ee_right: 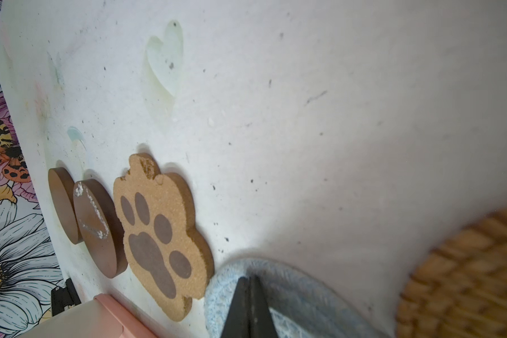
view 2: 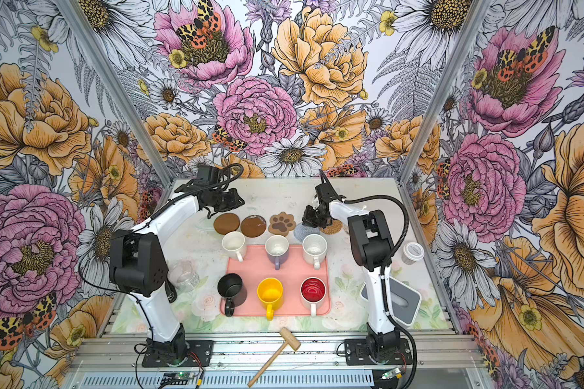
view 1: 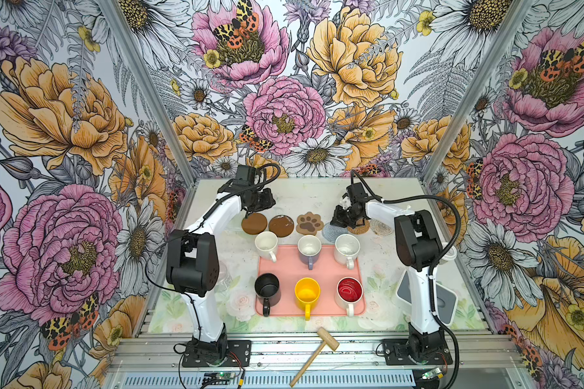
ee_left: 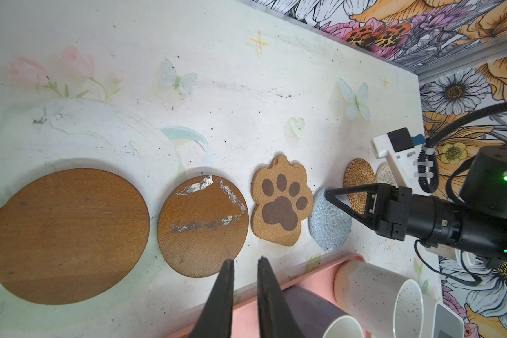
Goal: Place cups on coasters
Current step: Move the coaster to the top-center of the table.
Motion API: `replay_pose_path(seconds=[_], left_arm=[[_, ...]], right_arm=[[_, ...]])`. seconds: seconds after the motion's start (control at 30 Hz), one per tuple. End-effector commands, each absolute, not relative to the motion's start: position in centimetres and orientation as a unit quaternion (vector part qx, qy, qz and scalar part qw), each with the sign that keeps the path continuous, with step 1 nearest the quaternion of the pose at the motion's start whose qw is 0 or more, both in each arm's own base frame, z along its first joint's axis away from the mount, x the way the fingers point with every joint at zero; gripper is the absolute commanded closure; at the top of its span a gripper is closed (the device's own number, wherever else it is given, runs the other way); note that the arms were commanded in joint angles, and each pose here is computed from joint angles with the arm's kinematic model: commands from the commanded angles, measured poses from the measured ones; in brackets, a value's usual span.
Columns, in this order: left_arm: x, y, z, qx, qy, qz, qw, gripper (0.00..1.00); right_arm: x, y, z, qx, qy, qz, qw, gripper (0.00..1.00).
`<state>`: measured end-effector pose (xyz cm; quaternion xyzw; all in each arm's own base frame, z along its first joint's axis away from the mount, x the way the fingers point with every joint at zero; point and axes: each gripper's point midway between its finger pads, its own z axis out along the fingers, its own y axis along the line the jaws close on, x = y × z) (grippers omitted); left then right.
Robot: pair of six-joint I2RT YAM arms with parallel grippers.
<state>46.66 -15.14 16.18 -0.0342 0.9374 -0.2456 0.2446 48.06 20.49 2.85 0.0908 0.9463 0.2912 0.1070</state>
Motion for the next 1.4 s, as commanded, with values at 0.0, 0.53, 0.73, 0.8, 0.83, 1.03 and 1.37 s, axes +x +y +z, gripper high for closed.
replay_pose_path(seconds=[0.0, 0.53, 0.73, 0.8, 0.83, 1.03, 1.37], left_arm=[[46.9, -14.6, 17.6, -0.041, 0.931, -0.241, 0.27, 0.81], [46.9, -15.1, 17.6, -0.038, 0.93, -0.244, 0.272, 0.81], [46.8, -15.3, 17.5, -0.037, 0.93, -0.245, 0.271, 0.81], [46.5, -15.3, 19.2, -0.033, 0.924, -0.25, 0.287, 0.81], [46.5, -15.3, 19.3, -0.033, 0.924, -0.25, 0.288, 0.81], [46.2, -15.2, 19.4, -0.033, 0.923, -0.249, 0.29, 0.81], [46.0, -15.1, 19.0, -0.034, 0.925, -0.248, 0.286, 0.82]], right_arm=[[49.4, 18.5, 3.2, 0.096, 0.95, 0.265, 0.133, 1.0], [47.7, 18.0, 9.8, 0.052, 0.941, 0.278, 0.188, 1.0], [45.1, 18.0, 7.6, 0.054, 0.948, 0.274, 0.154, 1.0], [44.4, 18.2, 6.3, 0.054, 0.952, 0.269, 0.139, 1.0], [44.2, 18.3, 5.9, 0.053, 0.953, 0.266, 0.134, 1.0], [44.1, 19.0, 3.7, 0.05, 0.958, 0.259, 0.114, 1.0], [44.9, 19.1, 0.5, 0.067, 0.962, 0.248, 0.089, 1.0]])
